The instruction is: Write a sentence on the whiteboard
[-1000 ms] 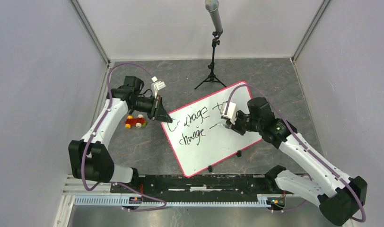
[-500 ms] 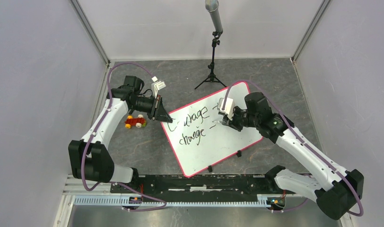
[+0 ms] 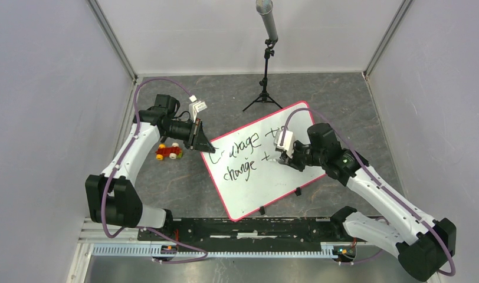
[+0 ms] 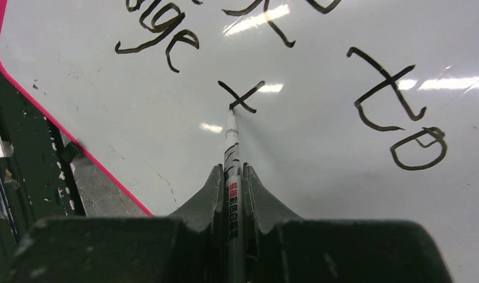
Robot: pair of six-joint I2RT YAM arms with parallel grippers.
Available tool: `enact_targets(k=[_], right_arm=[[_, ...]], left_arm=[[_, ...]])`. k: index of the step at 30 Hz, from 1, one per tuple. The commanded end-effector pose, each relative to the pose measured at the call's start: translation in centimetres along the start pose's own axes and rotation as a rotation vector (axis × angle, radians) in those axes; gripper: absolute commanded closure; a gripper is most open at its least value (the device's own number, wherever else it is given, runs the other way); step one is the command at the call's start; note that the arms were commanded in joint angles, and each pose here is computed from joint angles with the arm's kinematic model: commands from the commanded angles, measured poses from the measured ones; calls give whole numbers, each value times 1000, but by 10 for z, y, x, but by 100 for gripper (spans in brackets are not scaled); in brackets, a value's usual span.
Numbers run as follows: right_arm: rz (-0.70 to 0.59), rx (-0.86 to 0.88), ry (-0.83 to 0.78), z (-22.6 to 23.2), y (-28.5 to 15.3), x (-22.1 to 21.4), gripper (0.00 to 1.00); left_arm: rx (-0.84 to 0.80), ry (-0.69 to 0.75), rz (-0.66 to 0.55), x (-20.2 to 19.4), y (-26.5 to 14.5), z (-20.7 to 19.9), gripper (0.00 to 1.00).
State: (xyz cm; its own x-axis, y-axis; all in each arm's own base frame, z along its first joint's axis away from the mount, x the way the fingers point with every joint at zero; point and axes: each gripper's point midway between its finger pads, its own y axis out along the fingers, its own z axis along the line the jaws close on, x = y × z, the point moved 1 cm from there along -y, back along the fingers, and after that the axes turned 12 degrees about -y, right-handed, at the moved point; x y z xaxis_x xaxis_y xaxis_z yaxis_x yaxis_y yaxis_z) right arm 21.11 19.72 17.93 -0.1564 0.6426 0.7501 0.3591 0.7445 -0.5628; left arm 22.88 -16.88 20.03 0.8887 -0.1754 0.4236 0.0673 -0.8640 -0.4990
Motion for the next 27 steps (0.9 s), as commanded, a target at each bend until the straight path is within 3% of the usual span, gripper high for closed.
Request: enact_targets(k=[1,27], right_arm=[[23,21,8,12,0,-14,100],[33,-124,-68,-40,-17,22,100]], left_arm=[[53,63,26,0,7,10,97],[49,66,26,0,7,8,98]])
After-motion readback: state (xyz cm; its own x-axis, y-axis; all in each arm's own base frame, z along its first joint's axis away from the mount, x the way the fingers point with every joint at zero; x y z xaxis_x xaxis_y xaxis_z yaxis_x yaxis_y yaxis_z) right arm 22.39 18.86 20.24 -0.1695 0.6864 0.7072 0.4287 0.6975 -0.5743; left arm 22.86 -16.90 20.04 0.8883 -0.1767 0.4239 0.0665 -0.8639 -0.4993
